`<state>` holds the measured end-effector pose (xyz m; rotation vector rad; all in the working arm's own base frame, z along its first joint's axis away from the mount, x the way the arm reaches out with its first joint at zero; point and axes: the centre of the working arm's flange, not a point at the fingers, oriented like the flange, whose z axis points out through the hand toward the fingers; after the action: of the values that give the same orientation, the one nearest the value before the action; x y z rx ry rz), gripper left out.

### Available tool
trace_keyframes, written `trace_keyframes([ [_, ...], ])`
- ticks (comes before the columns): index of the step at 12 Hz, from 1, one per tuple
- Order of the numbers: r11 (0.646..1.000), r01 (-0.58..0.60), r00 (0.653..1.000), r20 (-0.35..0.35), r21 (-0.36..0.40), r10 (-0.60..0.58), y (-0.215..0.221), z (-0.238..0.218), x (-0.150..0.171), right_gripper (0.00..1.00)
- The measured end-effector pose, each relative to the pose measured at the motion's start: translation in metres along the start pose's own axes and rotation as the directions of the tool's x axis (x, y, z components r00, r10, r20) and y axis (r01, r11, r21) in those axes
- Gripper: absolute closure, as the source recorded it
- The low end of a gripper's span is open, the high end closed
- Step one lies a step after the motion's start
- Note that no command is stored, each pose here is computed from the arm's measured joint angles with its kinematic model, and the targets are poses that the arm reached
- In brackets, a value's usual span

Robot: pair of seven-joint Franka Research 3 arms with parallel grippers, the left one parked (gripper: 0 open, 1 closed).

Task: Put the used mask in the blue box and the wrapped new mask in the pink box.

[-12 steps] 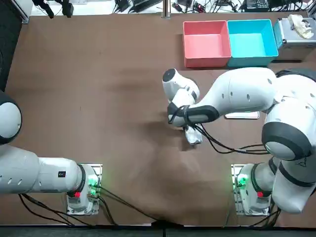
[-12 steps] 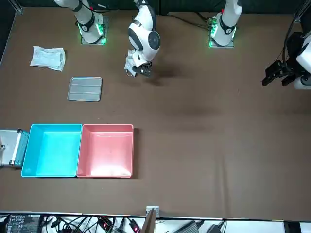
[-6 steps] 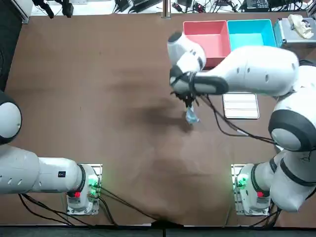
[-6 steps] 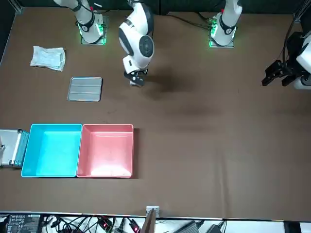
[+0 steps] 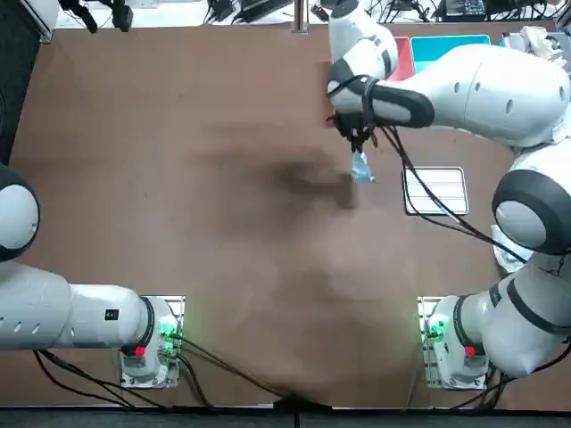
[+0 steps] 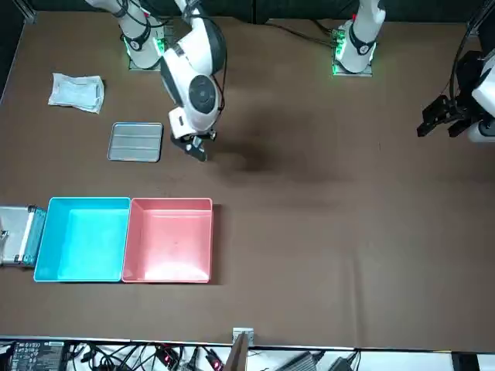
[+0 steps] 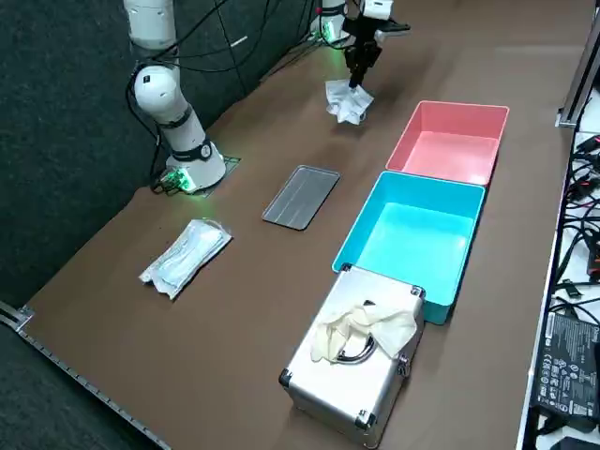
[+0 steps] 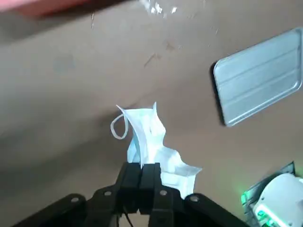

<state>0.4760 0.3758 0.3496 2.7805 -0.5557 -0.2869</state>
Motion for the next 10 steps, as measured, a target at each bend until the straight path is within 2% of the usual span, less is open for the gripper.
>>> trace_keyframes([
  [4, 0.999, 0.005, 1.000, 0.002, 0.045, -0.005, 0.034, -0.044, 0.055, 0.99],
  [10, 0.995, 0.057, 0.995, -0.080, 0.080, -0.051, 0.100, -0.090, 0.137, 0.99],
])
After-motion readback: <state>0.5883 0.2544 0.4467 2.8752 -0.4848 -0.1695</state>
